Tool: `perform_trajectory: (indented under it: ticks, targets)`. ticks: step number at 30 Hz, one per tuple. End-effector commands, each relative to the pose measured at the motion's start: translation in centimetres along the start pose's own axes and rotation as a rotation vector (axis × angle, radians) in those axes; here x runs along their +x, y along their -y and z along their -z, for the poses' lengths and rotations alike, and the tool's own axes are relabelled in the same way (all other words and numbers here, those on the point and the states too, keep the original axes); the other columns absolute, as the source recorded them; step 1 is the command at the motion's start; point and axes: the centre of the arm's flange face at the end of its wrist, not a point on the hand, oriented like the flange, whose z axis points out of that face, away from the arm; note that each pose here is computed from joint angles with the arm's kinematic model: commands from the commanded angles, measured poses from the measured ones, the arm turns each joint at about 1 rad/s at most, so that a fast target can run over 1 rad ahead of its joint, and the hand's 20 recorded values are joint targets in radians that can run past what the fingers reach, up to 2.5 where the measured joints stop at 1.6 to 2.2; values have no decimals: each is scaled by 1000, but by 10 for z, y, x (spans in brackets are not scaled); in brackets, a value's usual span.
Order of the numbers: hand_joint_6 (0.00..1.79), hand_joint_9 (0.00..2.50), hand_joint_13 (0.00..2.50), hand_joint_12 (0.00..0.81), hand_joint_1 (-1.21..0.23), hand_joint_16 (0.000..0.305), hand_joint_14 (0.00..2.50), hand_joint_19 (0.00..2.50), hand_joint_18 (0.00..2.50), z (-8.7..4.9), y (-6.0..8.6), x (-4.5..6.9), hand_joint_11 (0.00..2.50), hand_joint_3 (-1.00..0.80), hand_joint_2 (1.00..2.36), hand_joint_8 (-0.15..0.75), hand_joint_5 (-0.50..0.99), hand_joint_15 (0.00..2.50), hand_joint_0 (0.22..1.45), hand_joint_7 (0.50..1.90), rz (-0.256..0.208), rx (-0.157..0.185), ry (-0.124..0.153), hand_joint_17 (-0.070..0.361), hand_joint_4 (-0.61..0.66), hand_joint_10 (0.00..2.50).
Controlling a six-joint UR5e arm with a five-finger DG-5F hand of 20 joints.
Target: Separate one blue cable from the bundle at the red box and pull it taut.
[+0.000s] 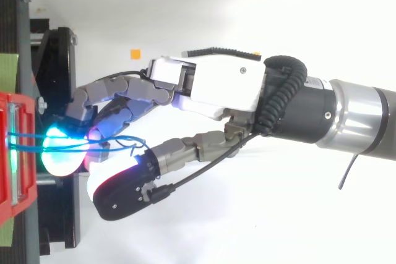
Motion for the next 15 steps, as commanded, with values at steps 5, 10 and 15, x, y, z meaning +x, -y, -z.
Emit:
perform_trajectory:
  ticks: [5, 10, 15]
  targets:
    - [502, 805, 685, 233, -626, 19, 16, 598, 309, 0, -1, 0, 852, -398, 1006, 291, -176, 562, 573, 972, -34, 0, 0, 42, 189, 10]
    - [502, 803, 686, 231, -625, 19, 16, 598, 311, 0, 1, -5, 848, -401, 1007, 291, -176, 555, 573, 972, -32, 3, 1, 42, 187, 11]
    - [502, 804, 683, 232, -626, 19, 16, 598, 314, 0, 3, -8, 849, -406, 1005, 291, -177, 554, 567, 970, -29, 8, 4, 43, 183, 10]
